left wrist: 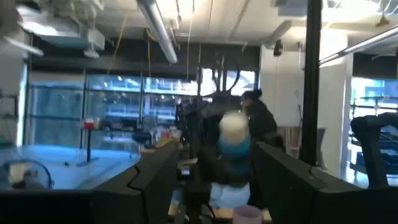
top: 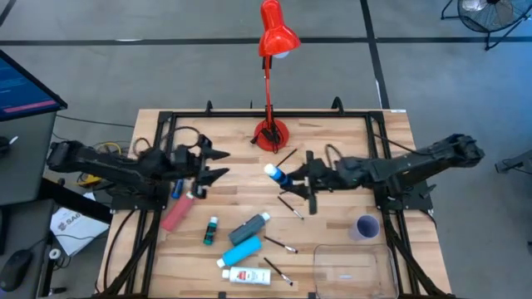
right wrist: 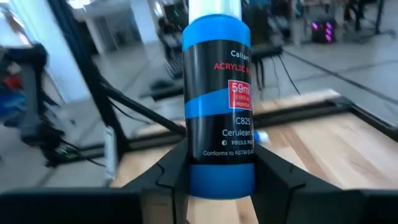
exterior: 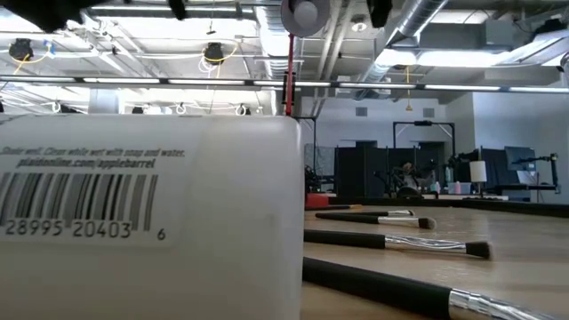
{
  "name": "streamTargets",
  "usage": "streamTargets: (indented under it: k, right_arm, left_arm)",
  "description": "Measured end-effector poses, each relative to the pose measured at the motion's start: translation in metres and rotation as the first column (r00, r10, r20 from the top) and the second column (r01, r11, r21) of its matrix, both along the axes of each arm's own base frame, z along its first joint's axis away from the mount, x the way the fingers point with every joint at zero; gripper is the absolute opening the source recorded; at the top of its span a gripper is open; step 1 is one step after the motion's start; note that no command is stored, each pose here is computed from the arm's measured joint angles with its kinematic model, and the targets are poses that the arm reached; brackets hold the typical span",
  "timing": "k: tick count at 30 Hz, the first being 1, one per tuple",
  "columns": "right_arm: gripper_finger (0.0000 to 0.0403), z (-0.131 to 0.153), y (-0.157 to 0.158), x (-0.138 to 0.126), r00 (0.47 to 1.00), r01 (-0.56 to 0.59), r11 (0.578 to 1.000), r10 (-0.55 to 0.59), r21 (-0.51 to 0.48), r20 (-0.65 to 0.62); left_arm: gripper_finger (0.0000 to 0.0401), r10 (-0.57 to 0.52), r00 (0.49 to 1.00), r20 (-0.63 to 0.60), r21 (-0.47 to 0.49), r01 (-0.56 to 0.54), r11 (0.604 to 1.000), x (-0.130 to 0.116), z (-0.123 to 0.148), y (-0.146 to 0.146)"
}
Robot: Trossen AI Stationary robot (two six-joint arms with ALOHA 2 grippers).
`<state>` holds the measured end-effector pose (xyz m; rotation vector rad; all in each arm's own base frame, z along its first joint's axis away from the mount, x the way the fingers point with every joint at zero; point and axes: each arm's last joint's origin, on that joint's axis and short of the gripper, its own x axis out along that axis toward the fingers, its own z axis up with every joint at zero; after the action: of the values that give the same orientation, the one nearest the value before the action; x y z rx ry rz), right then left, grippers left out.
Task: Pick & Place Paint Supplies
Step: Put the blue paint bottle into the transparent bin
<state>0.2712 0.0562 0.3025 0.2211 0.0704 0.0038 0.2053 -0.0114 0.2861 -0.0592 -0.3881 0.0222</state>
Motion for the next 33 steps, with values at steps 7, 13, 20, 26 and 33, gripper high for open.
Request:
streamTargets:
  k: [7,13,20,26,33]
  right_arm:
    - [0.0115,0.002,0.014,-0.010,0.998,-0.052,0.999,0.052,-0.001,0.020]
    - [0.0121,-0.008,0.022,-0.011,0.996,-0.073,0.997,0.071,-0.024,-0.062]
    - [0.0117,-0.014,0.022,-0.013,0.993,0.002,0.999,-0.008,-0.050,-0.120]
    - [0.0120,-0.020,0.022,-0.014,0.984,-0.002,0.997,-0.012,-0.077,-0.178]
    - [0.0121,-0.024,0.024,-0.016,0.976,0.000,0.996,-0.020,-0.092,-0.216]
  left_arm:
    - [0.0204,-0.141,0.983,-0.116,0.030,0.146,0.989,0.059,0.000,-0.001]
    - [0.0204,-0.115,0.950,-0.292,0.142,0.162,0.977,0.080,0.002,-0.010]
    - [0.0204,0.041,0.890,-0.454,0.354,0.138,0.925,0.082,0.003,-0.031]
    - [0.0204,0.091,0.908,-0.409,0.428,0.103,0.898,0.079,0.007,-0.047]
    - [0.0204,0.699,0.628,-0.342,0.701,-0.325,0.635,0.070,0.001,-0.060]
